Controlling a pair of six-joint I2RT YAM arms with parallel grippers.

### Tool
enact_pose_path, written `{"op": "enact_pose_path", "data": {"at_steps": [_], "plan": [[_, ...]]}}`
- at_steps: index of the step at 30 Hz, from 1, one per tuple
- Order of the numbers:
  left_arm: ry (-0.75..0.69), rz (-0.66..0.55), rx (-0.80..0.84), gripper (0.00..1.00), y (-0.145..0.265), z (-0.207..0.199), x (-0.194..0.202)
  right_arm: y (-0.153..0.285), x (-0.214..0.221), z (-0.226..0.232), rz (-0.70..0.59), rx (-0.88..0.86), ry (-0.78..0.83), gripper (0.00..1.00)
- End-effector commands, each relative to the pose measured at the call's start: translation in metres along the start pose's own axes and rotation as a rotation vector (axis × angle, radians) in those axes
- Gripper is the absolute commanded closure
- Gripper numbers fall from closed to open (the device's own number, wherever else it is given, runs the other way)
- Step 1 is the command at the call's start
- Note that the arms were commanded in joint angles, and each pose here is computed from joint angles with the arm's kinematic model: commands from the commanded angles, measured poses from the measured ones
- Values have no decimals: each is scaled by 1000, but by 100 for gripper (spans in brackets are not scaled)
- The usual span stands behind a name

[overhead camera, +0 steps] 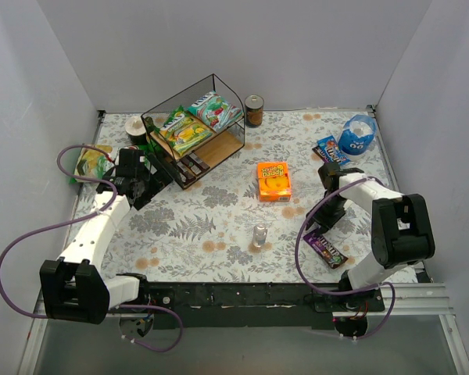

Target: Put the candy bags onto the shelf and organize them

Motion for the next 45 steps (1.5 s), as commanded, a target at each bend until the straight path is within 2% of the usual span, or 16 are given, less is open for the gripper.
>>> {"op": "enact_pose_path", "data": {"at_steps": [1,5,11,13,18,20,27,34,40,45], "plan": [[0,-34,-13,2,6,-1,-10,1,-2,7,-6,-7,26,52],[0,-40,-17,2,7,0,-11,-1,-1,5,2,-5,22,51],[-1,-41,-23,2,6,0,-12,-2,-1,3,7,9,12,74],[-1,-43,-22,2,6,0,-12,-3,0,4,8,9,12,85],[-3,-42,-26,2,6,1,-11,-1,0,11,12,-27,22,99],[-3,-45,-26,2,7,1,-12,4,1,17,14,-75,44,99],[-3,-50,-16,2,8,-2,-15,47,9,67,14,-427,146,99],[-2,-52,-13,2,10,-3,-16,108,28,107,-4,-698,226,99],[6,-56,-8,2,14,-5,-20,177,57,147,-49,-944,337,99],[11,-61,2,2,18,-8,-24,227,86,184,-16,-1157,424,99]]}}
Point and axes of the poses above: each gripper's point midway between its finger pads, its own y axis back along the fingers, its own z axis along the line the jaws close on, x = y × z, the point moved 3 cm from there along y, back along the fingers, and after that the axes turned 15 degrees about -y, right-handed, at the moved point
